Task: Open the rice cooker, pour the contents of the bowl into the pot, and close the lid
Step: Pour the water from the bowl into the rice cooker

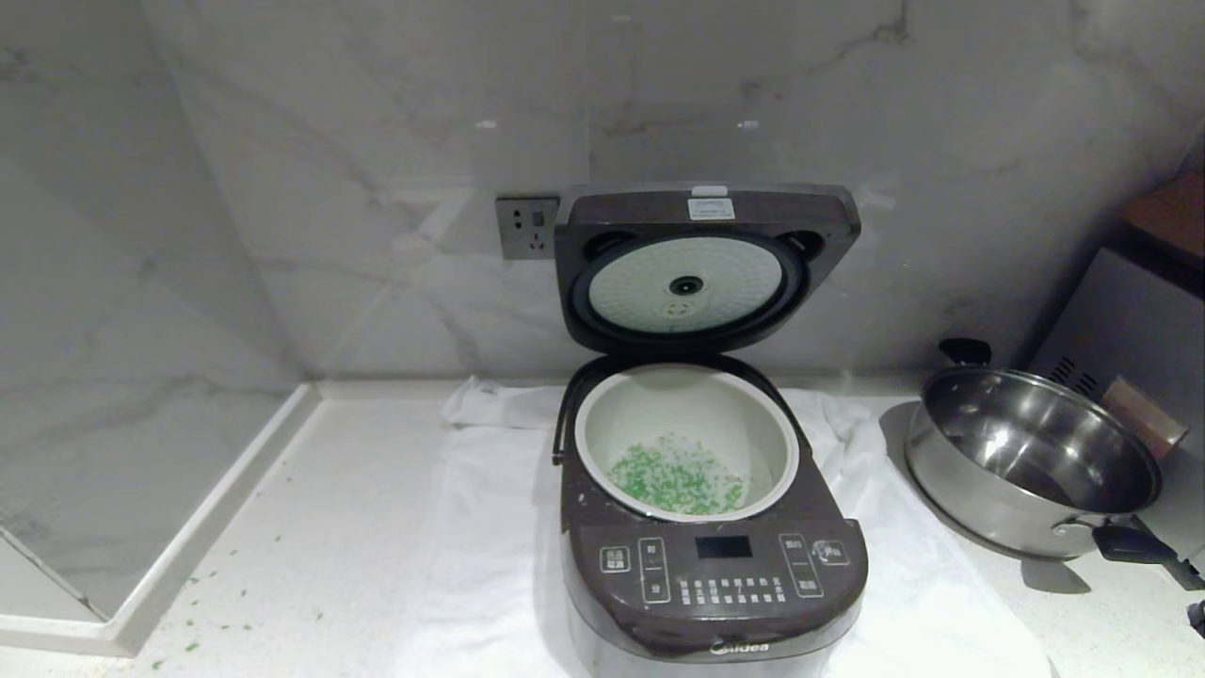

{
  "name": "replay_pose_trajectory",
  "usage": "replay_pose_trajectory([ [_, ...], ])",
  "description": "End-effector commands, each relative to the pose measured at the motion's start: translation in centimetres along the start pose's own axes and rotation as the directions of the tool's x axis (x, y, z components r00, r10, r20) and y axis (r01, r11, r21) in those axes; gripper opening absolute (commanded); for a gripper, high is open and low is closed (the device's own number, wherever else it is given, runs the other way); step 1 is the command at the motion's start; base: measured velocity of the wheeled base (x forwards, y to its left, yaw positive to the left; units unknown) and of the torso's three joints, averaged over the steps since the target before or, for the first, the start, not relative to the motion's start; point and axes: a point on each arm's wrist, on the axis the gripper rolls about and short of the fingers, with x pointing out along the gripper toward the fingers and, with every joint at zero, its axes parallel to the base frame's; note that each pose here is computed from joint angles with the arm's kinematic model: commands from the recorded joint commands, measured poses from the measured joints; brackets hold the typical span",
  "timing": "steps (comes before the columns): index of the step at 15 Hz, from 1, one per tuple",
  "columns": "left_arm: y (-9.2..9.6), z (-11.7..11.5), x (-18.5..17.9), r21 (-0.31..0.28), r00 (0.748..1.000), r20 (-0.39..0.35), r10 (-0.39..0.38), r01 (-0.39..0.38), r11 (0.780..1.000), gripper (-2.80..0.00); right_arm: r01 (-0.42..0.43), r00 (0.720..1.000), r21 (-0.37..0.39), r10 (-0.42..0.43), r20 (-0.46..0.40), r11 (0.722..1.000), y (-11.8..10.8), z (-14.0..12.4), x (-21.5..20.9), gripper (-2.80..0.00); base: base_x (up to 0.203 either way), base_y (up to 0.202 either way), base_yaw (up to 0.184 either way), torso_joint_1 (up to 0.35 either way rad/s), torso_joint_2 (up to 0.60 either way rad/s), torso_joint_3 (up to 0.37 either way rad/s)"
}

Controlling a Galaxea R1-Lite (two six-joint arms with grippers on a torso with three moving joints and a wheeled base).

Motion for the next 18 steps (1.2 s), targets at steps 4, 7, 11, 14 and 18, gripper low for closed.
replay_pose_trajectory([
  [4, 0.0, -0.2, 0.0, -0.003, 1.0, -0.008, 0.023, -0.023, 1.0, -2.8, -0.001, 1.0, -0.001, 0.001, 0.0, 1.0, 0.0, 0.0, 0.0, -2.8, 0.0, 0.0, 0.0, 0.0, 0.0, 0.0],
  [7, 0.2, 2.2, -0.6, -0.007, 0.996, -0.025, 0.087, -0.087, 0.996, -2.8, -0.001, 1.0, -0.001, 0.001, 0.0, 1.0, 0.0, 0.0, 0.0, -2.8, 0.0, 0.0, 0.0, 0.0, 0.0, 0.0],
  [11, 0.6, 6.7, 1.6, -0.039, 0.925, -0.329, 0.189, -0.213, 0.976, -2.8, -0.001, 1.0, -0.001, 0.001, 0.0, 1.0, 0.0, 0.0, 0.0, -2.8, 0.0, 0.0, 0.0, 0.0, 0.0, 0.0],
  [14, 0.8, 7.9, 3.8, 0.069, 0.692, -0.672, 0.263, -0.295, 0.953, -2.8, -0.001, 1.0, -0.001, 0.001, 0.0, 1.0, 0.0, 0.0, 0.0, -2.8, 0.0, 0.0, 0.0, 0.0, 0.0, 0.0],
  [18, 1.2, 9.3, 6.2, 0.189, 0.438, -0.84, 0.322, -0.32, 0.928, -2.8, -0.001, 1.0, -0.001, 0.001, 0.0, 1.0, 0.0, 0.0, 0.0, -2.8, 0.0, 0.0, 0.0, 0.0, 0.0, 0.0],
])
